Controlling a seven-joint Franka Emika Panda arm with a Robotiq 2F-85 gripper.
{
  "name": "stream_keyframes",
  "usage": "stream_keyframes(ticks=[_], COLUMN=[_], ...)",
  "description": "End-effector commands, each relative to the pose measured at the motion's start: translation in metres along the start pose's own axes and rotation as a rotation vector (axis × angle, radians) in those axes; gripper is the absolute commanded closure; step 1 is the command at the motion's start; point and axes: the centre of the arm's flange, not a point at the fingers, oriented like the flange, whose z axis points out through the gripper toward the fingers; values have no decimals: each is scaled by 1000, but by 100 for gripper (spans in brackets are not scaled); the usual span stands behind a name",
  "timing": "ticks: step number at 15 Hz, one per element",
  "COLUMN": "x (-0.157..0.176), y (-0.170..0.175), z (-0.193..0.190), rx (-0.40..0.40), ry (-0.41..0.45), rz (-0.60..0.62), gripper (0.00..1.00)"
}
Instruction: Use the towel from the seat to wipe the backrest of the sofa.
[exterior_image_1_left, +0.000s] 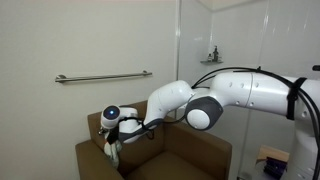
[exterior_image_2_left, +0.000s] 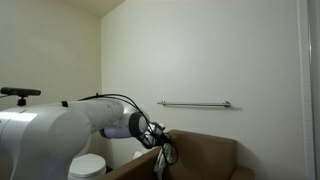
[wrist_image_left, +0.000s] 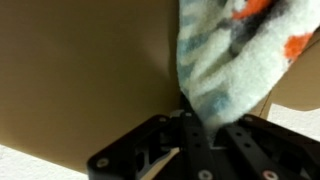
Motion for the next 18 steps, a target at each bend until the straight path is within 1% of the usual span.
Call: stream_keyframes(ticks=[1, 6, 9, 11, 12, 13, 14, 15, 16, 18], x=[21, 23, 24, 33, 37, 42, 47, 53, 60, 75], y=[60, 76, 89, 104, 110, 116, 121, 130, 143, 184], z=[42, 25, 19, 9, -1, -15, -22, -26, -28, -32], rx=[-154, -173, -203, -238, -262, -297, -333, -376, -430, -551], ry=[17, 44, 46, 17, -3, 2, -19, -21, -23, -39], rz=[-22, -29, -26, 17, 34, 34, 32, 36, 39, 50], gripper=[94, 94, 94, 94, 94, 94, 94, 94, 95, 94])
